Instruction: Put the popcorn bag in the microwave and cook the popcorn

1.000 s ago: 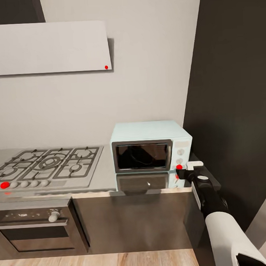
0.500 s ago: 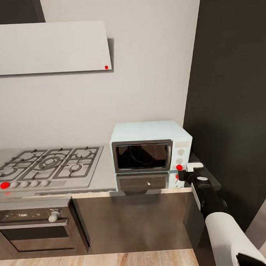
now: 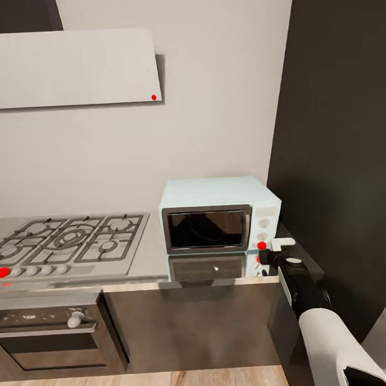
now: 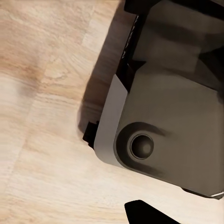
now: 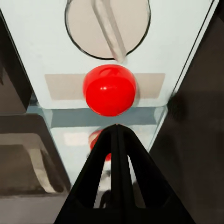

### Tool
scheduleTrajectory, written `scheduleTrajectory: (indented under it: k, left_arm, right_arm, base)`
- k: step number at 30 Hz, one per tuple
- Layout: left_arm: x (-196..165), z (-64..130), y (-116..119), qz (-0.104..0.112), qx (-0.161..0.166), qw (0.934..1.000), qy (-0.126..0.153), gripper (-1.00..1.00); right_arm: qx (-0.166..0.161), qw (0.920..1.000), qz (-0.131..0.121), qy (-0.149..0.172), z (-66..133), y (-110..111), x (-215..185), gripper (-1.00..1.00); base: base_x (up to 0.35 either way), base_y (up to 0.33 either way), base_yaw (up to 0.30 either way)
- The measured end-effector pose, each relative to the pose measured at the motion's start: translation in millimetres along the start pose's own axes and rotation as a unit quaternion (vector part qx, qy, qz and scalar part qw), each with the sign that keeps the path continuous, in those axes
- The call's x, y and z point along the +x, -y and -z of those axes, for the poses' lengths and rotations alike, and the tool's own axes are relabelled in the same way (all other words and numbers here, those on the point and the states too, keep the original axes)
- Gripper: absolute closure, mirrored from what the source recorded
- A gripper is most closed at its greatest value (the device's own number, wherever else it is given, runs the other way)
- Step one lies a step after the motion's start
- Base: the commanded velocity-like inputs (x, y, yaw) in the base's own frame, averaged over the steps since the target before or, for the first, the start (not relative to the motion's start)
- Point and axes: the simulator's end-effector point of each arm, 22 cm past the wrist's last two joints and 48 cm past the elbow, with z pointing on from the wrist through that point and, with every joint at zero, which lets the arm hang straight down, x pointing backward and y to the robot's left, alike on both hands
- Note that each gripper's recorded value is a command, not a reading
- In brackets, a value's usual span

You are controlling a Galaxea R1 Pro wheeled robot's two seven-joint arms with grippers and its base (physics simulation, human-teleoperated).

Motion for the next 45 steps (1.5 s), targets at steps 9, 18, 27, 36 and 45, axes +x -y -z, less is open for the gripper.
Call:
scheduleTrajectory:
  k: [9,18,27,36,45]
  left_arm:
    - [-0.1,0.0,0.0,0.000,0.000,1.0000,0.000,-1.00]
    - [-0.4,0.0,0.1,0.000,0.000,1.0000,0.000,-1.00]
    - [0.5,1.5,-0.3,0.000,0.001,1.0000,0.002,-1.00]
    - [-0.1,-0.3,0.5,0.000,0.000,1.0000,0.000,-1.00]
    - [0.0,-0.2,1.5,-0.001,0.001,1.0000,0.000,-1.00]
  right_arm:
    - [0.000,1.0000,-0.001,0.000,-0.1,0.1,0.3,1.00]
    - [0.004,1.0000,0.000,-0.007,-1.6,0.4,7.2,1.00]
    - [0.006,0.9999,0.002,-0.012,3.1,2.5,15.9,1.00]
    - [0.003,1.0000,-0.001,-0.007,-2.3,0.8,7.4,1.00]
    - [0.005,0.9999,0.004,-0.008,-2.0,2.1,7.3,1.00]
  base:
    - [0.113,0.000,0.000]
    - [0.097,0.000,0.000]
    - [0.057,0.000,0.000]
    - [-0.117,0.000,0.000]
    - [-0.330,0.000,0.000]
